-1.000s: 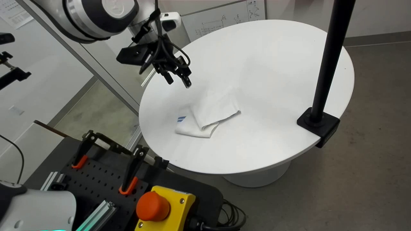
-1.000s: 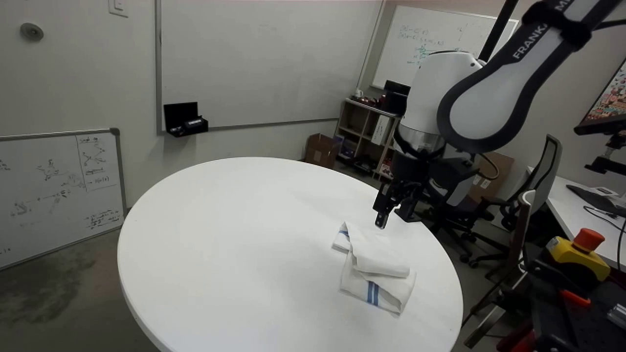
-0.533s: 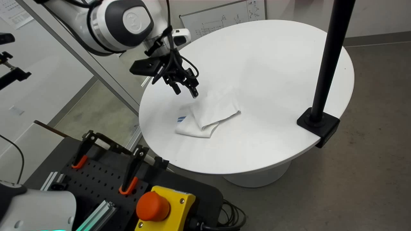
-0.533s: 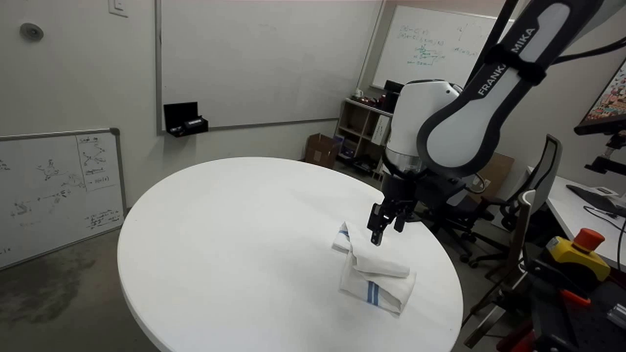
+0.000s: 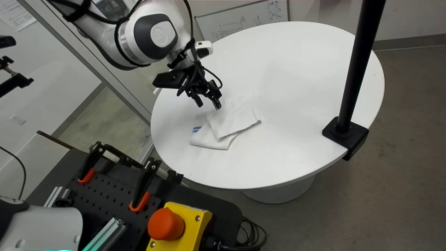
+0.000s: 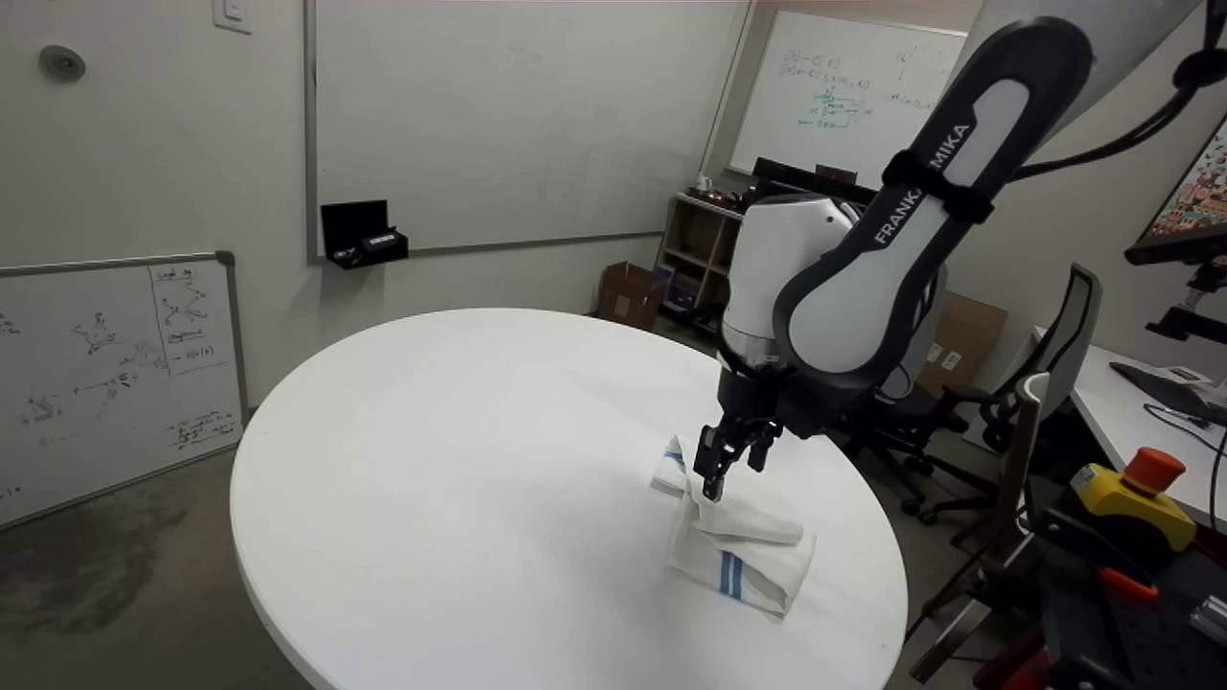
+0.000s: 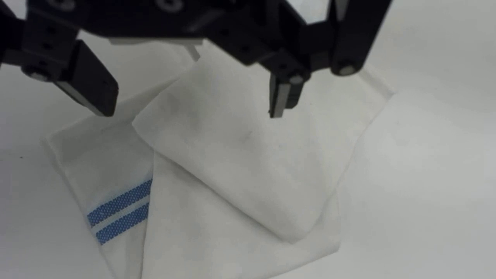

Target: Take the white cloth off the black pole, put it down, pick it back up and put it on the black pole again

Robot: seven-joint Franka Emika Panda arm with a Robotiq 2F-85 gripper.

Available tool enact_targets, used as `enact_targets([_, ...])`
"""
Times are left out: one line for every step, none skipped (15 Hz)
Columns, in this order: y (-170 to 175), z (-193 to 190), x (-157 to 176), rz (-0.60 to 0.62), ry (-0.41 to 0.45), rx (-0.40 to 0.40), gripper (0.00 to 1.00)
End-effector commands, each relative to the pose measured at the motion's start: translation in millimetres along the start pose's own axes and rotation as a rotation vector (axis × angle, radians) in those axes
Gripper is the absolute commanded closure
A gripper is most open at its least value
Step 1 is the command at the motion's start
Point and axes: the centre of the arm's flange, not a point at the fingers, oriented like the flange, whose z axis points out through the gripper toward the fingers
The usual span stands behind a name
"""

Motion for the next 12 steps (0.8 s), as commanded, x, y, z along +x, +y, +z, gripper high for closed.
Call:
enact_targets([-8.9,20.3,15.6,0.01,0.003,-0.027,0.0])
enact_targets([-10.2,25.0,16.7,0.007,0.001,-0.031,0.0])
enact_targets([-11.4,28.4,17.8,0.005,0.001,-0.034,0.0])
enact_targets([-12.7,32.4,18.6,0.001,0.0,-0.038,0.0])
enact_targets([-13.9,35.7,19.9,-0.001,-0.001,-0.041,0.01])
enact_targets([-15.3,38.7,20.7,-0.004,-0.002,-0.044,0.02])
enact_targets([-16.5,41.1,21.8,-0.006,-0.002,-0.047,0.14])
enact_targets([-17.6,42.8,22.5,-0.007,-0.002,-0.05,0.27])
enact_targets([-18.7,44.3,23.5,-0.01,-0.001,-0.051,0.33])
enact_targets([-19.5,45.4,24.2,-0.011,-0.001,-0.052,0.39])
enact_targets([-20.4,46.2,24.8,-0.012,0.0,-0.052,0.48])
enact_targets([-21.0,46.8,25.6,-0.012,0.001,-0.052,0.55])
